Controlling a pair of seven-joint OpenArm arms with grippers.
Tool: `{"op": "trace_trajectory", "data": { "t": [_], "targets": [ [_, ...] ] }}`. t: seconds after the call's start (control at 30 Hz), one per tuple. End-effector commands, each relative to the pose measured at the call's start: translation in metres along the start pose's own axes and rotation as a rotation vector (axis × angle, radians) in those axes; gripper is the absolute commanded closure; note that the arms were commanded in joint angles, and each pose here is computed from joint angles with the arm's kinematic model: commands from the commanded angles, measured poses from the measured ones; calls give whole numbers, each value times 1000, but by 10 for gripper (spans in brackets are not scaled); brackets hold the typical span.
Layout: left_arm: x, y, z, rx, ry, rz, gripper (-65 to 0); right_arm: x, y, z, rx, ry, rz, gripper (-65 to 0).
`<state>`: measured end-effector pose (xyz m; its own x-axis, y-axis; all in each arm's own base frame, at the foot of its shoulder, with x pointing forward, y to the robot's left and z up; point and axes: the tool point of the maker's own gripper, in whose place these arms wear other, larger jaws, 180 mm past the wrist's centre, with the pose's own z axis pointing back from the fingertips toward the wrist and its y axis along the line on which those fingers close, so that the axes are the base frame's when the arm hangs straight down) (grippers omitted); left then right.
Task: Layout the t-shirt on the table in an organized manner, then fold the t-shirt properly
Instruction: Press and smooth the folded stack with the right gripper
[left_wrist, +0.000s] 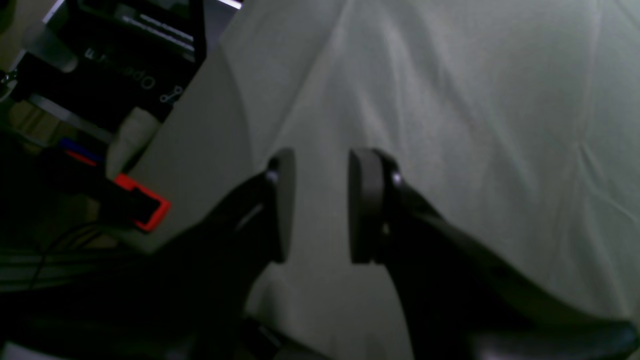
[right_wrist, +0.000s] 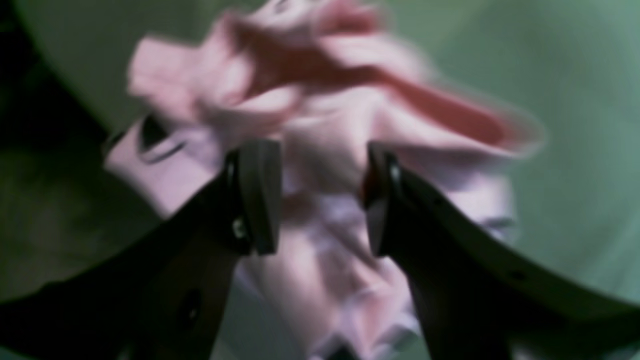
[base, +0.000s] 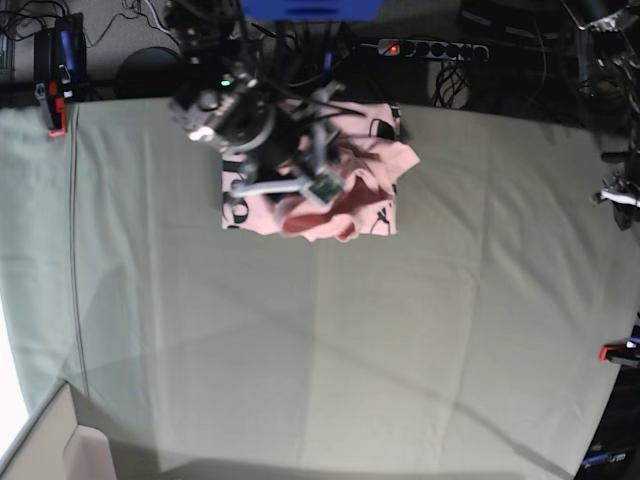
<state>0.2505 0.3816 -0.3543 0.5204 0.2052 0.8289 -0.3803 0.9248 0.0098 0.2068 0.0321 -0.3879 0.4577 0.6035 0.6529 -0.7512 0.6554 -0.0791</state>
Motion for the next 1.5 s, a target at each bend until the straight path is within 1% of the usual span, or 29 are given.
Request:
{"op": "trace_trajectory", "data": {
  "t": [0.0,0.07,0.3,0.43,0.5,0.57,0.63,0.77,0.83,1.13,1.33,1.47],
  "targets": [
    [17,4,2,3,-49,-15,-176,10,4,-1,14,-41,3,-272],
    [16,4,2,5,-48,-17,-176,6,16,-7,52,-23,16,-270],
    [15,5,3,7,-44,-18,-176,-1,37,-7,107,-10,79,-263],
    [15,5,3,4,-46,-14,-176,-4,43,-2,123,-6,144,-200],
    [16,4,2,2,-50,-11,-176,-2,39,2,110,-14,160,-190],
    [17,3,3,1,-53,-9,-176,-2,29,8,80,-18,148,-198],
    [14,-2,3,-5,-52,3,-176,-3,16,15,37,-22,119,-220],
    [12,-5,2,-11,-49,7,-176,-9,-5,22,-31,-13,43,-288],
    [10,-14,0,-32,-43,-5,-176,-14,-11,23,-44,0,33,-311],
    [11,-20,-1,-44,-44,-15,-176,-17,-9,21,-37,6,32,-318],
    [10,-20,-1,-44,-41,-16,-176,-33,-6,-2,8,58,14,-315],
    [9,-19,0,-42,-38,-16,-176,-34,-6,-5,12,63,13,-315]
  ]
}}
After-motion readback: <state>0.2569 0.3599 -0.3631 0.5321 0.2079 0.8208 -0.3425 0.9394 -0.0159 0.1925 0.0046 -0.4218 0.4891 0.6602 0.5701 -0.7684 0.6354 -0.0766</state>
